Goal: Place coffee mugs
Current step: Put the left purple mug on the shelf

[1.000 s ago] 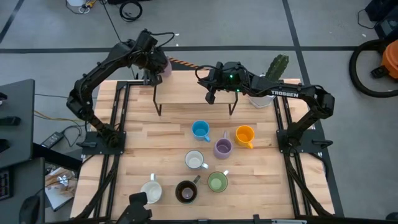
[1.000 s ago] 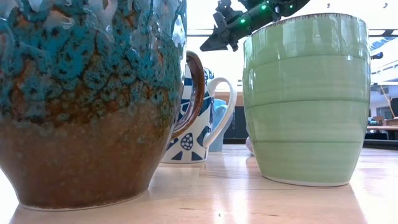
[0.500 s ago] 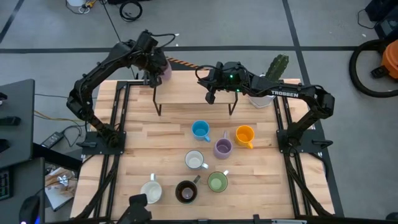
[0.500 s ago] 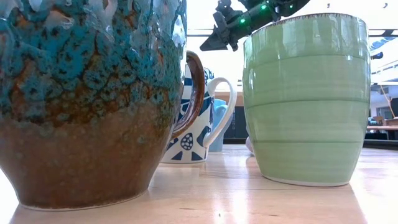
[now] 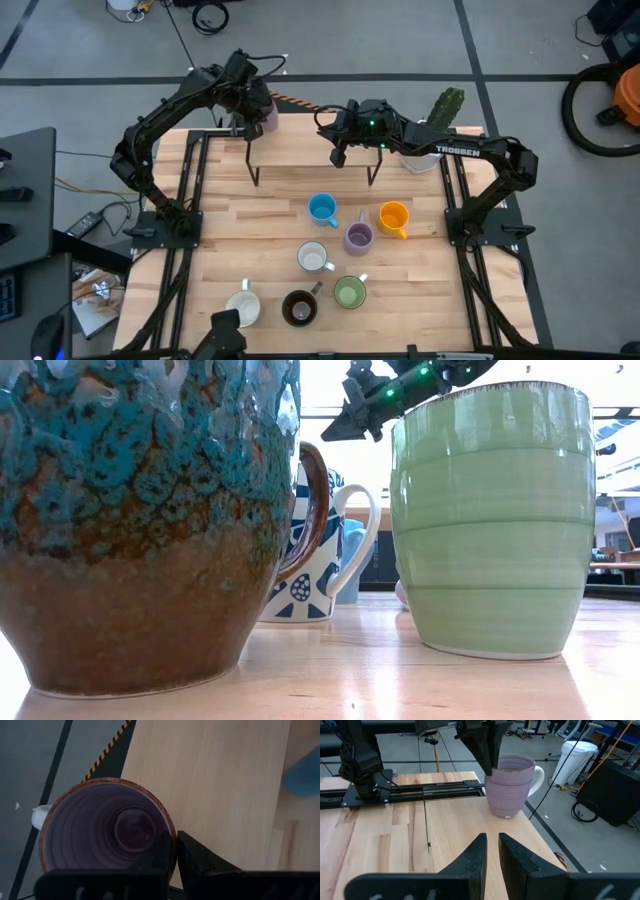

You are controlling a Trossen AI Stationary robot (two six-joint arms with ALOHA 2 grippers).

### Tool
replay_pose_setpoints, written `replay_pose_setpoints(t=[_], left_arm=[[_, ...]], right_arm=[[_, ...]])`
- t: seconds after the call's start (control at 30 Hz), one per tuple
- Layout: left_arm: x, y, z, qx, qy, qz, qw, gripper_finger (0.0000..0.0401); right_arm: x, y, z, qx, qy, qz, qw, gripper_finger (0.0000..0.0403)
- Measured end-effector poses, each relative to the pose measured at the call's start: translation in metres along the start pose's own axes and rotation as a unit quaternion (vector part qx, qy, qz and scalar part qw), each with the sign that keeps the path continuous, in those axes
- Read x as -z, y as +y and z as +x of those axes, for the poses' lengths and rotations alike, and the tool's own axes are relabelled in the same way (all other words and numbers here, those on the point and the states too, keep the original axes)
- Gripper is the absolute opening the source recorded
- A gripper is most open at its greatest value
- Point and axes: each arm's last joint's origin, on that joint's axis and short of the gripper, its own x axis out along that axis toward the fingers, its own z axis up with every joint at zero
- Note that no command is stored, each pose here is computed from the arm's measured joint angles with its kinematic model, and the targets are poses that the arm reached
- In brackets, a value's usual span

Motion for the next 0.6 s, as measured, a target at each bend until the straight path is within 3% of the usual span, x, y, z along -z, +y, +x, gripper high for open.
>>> replay_pose_setpoints(t=[0.3, 0.6], left_arm=[[-0.0002, -0.0001, 0.0000, 0.000, -0.001, 0.000, 1.000, 0.0033], [-0.0023, 0.0011, 0.0001, -0.014, -0.006, 0.003, 1.000, 0.0094]], right_arm=[[0.0000, 0.0000, 0.0000, 0.000, 0.000, 0.000, 1.000, 0.0054], [0.0000, 0.0000, 0.0000, 0.000, 0.000, 0.000, 1.000, 0.0054]])
